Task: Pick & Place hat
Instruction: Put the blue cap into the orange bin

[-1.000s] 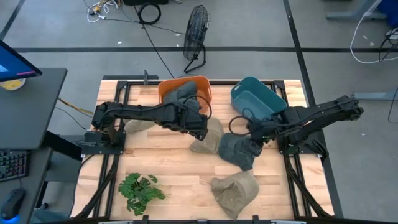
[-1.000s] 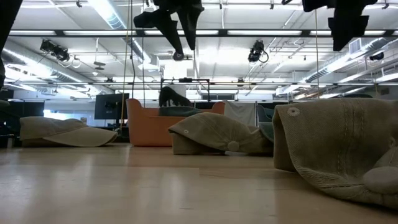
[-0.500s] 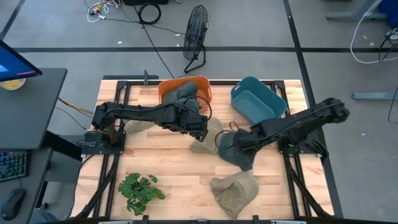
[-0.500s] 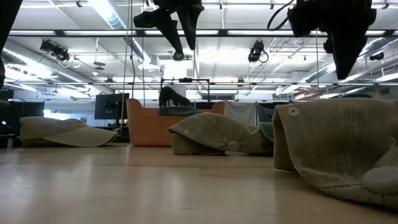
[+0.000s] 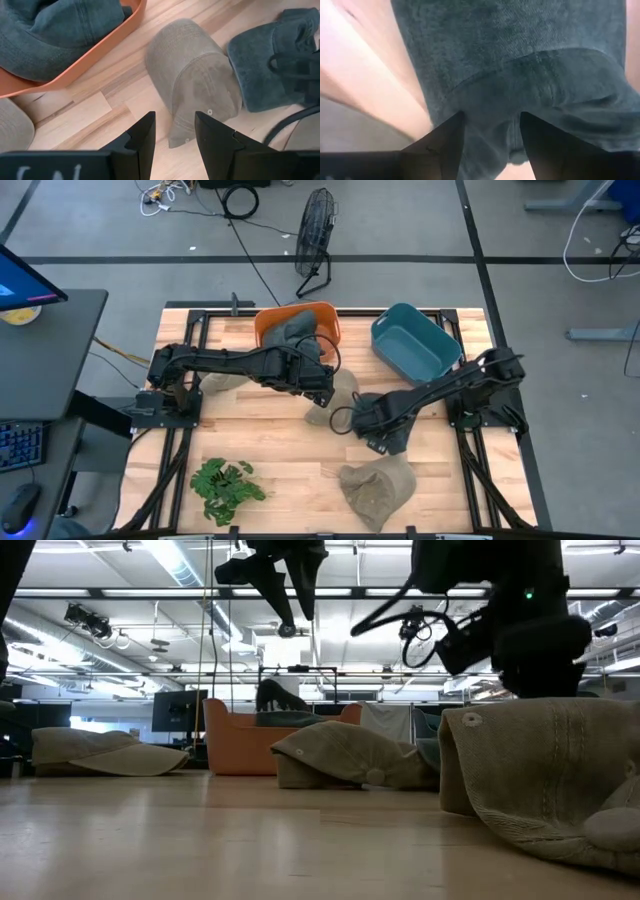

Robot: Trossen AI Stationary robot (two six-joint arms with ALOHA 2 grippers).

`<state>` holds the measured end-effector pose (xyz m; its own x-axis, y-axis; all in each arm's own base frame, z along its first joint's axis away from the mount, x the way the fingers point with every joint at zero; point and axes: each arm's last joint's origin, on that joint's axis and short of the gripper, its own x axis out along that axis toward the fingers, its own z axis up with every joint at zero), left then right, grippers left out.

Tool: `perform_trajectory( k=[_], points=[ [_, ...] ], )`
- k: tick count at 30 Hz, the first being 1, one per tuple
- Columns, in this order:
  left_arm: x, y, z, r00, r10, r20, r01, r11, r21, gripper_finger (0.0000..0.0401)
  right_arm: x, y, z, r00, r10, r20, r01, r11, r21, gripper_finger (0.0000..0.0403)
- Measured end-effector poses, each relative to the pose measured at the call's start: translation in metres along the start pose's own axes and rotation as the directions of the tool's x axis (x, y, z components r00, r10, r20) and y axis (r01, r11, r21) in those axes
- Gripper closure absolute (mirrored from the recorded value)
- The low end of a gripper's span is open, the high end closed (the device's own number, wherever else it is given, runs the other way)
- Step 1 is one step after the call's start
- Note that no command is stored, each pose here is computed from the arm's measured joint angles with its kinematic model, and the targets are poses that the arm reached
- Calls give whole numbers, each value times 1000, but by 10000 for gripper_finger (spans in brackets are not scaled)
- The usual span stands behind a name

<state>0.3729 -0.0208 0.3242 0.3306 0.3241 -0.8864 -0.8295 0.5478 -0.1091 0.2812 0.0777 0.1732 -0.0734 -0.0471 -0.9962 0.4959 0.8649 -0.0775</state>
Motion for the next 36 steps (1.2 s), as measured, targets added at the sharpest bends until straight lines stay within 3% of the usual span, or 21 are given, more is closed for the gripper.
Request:
perform_trajectory(
  k=[3,8,10,16,28,31,36],
  points=[
    [0,0,0,1000,0,0,0,1000,0,261,2,1,1,1000,4,-10,-5,998,-59,247],
    [0,0,0,1000,0,-1,0,1000,1,261,-1,0,-1,999,38,-34,-41,993,-109,363],
    [0,0,0,1000,4,-3,-4,1000,2,261,-6,0,-3,997,68,-41,-73,989,-128,390],
    [-6,5,0,1000,8,-7,-8,1000,0,261,-38,-13,-13,989,148,28,-142,980,-143,393],
    [-40,18,8,994,-86,71,92,992,-91,261,-102,-60,-31,912,231,339,-220,973,-72,399],
    [-42,14,11,986,-131,101,142,984,-109,261,-109,-66,-32,887,212,411,-203,977,-67,400],
    [-46,-2,22,934,-295,200,322,939,-119,261,-114,-66,-28,840,167,516,-116,985,-129,401]
  ],
)
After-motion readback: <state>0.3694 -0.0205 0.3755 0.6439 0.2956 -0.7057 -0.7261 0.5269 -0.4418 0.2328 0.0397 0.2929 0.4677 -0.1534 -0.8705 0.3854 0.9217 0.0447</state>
